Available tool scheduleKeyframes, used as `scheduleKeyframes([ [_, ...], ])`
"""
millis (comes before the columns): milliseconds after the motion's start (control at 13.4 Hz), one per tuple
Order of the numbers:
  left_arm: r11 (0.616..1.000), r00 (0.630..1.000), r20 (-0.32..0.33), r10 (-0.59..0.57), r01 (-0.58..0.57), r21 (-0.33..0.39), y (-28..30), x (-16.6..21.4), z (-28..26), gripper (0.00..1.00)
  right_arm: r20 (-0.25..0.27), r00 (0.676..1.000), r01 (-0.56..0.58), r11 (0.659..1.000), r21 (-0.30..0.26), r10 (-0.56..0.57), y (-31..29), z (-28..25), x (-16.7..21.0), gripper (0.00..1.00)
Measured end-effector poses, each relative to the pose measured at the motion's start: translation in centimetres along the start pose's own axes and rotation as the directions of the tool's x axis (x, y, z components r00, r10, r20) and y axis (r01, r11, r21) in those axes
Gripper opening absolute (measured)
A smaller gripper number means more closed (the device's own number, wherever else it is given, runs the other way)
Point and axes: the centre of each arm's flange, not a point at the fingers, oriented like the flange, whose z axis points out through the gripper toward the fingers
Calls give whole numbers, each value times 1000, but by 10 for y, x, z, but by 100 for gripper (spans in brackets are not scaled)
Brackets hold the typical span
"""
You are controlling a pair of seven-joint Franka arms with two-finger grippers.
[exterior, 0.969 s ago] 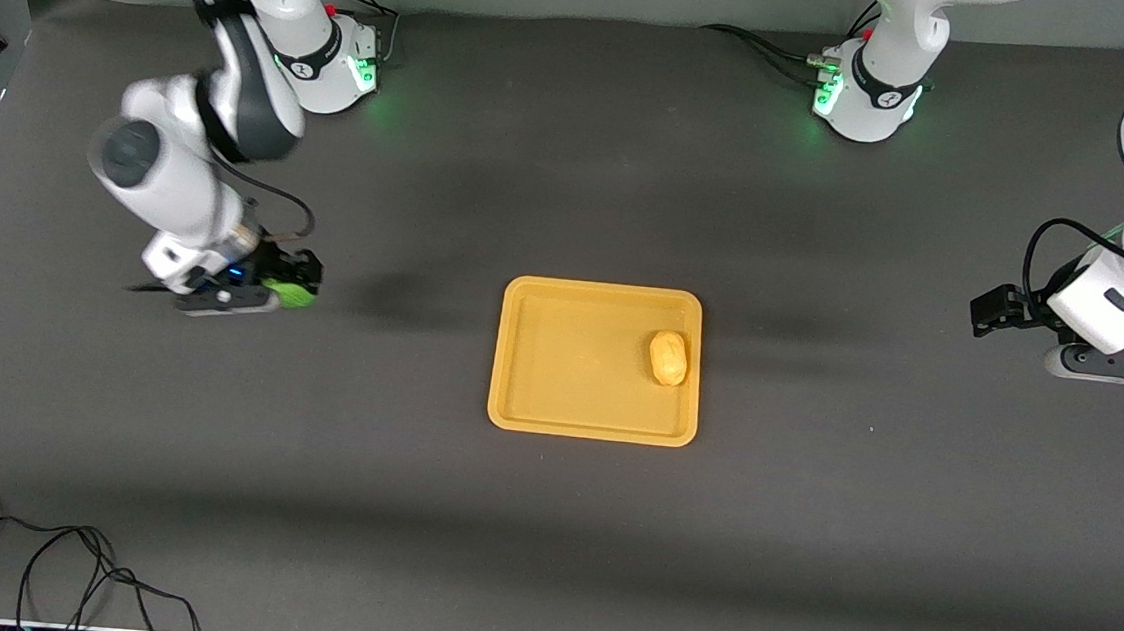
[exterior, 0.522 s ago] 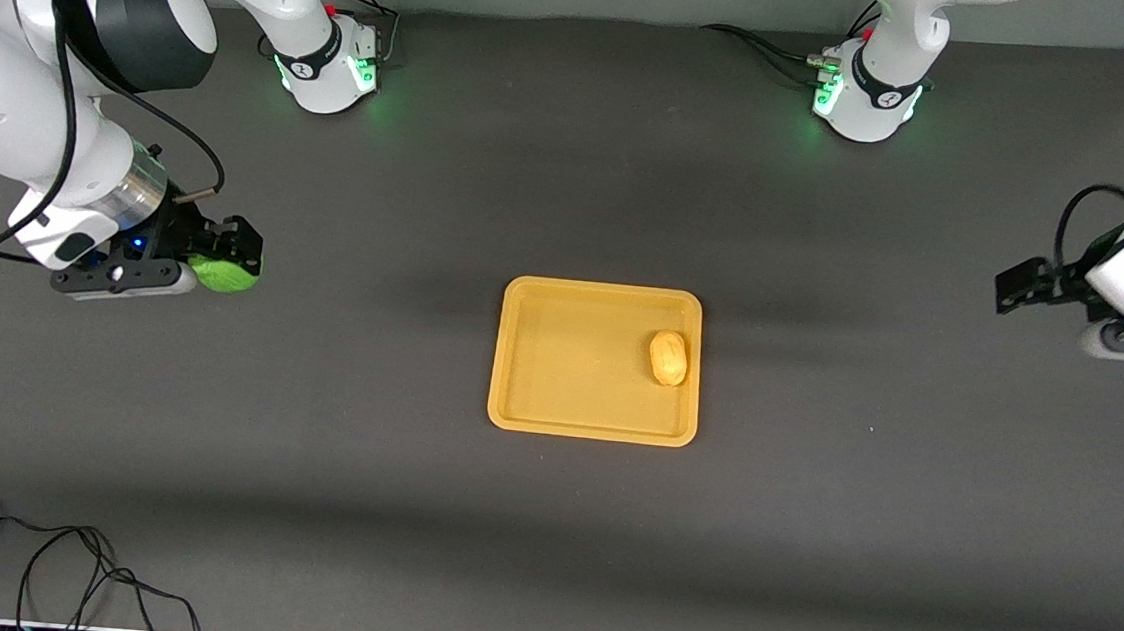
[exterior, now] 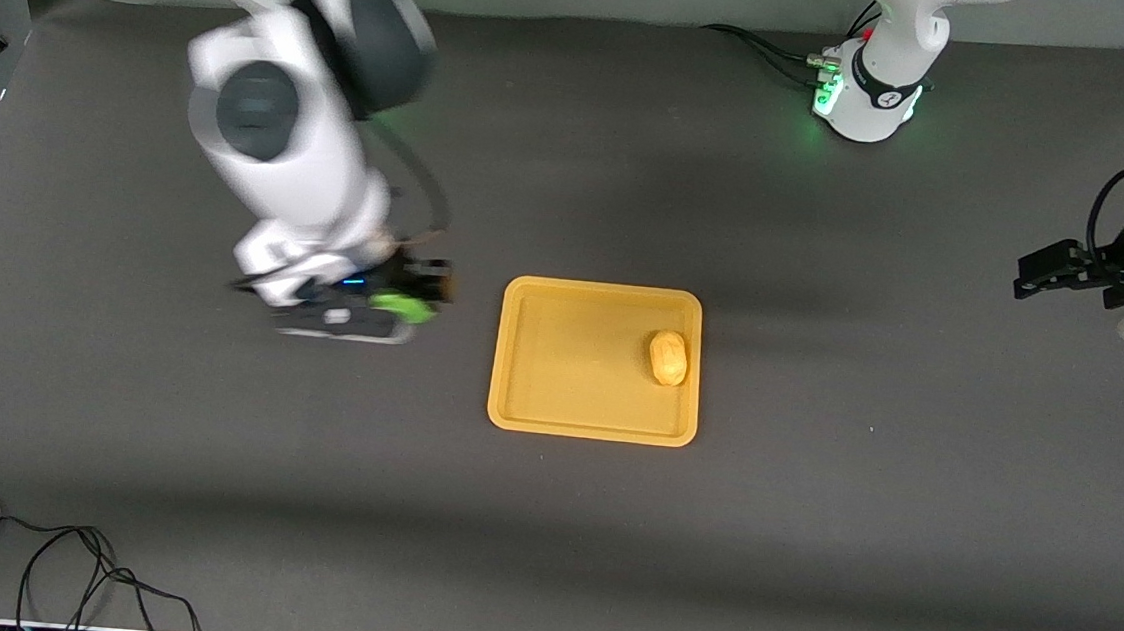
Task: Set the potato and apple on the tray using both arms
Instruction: 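Carry the green apple with the right gripper over the tray, then lower the apple onto the tray beside the potato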
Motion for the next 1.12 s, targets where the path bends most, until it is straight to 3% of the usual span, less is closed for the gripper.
scheduleKeyframes([
  [373,1000,1000,-7,3,-3,-1,-1,4,12,100,-37,994,-103,995,-6,103,-139,81,-62,75],
  [745,1000,1000,-8,6,-6,3,0,4,12,100,-115,990,-90,996,-25,87,-158,199,-41,75],
  [1118,1000,1000,-8,6,-6,3,0,4,15,100,-137,988,-79,997,-4,77,-162,282,-36,75],
])
